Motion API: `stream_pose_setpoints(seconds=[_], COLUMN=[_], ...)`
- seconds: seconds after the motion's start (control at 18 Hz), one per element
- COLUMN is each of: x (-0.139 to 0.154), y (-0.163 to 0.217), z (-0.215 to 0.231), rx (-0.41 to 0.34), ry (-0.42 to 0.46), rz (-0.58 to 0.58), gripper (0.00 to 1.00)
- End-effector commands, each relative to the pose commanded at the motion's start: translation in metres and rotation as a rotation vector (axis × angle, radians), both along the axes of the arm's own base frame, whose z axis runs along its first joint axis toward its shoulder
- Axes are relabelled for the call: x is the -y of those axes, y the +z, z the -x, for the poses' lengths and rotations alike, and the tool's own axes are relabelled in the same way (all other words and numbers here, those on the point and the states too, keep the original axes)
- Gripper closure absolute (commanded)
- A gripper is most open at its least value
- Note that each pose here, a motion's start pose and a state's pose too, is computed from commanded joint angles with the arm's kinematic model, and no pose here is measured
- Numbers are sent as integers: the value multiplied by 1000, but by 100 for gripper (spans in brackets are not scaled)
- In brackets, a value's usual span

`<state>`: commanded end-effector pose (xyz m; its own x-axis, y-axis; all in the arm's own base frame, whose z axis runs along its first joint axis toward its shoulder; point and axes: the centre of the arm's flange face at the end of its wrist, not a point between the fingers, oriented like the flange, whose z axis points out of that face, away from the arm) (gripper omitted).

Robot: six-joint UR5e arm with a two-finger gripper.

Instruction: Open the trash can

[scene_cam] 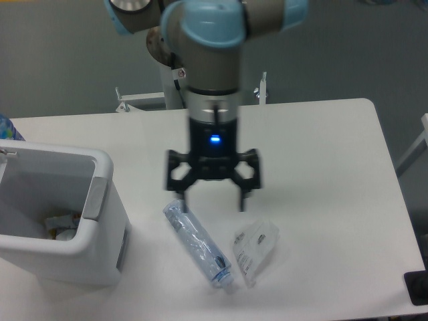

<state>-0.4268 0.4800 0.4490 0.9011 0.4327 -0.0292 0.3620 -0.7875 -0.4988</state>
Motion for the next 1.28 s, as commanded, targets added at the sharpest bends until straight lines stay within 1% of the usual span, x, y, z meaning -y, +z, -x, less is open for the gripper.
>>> stream_pose_setpoints(seconds=[0.17,0.33,0.56,0.67,0.83,0.94,1.06,1.17,1.28], x=[35,63,82,87,93,93,93,86,85], y=[-35,-62,-77,-97,-111,-114,-117,-121,-123], z=[42,71,87,90,96,94,91,84,83], rx=[-4,-3,-6,9,-7,-14,-31,-43,-61], ry=[-37,-75,-111,-129,-117,-160,-230,-288,-321], rz=[66,112,141,175,287,307,326,346,390], gripper=[0,0,0,0,0,0,0,0,0])
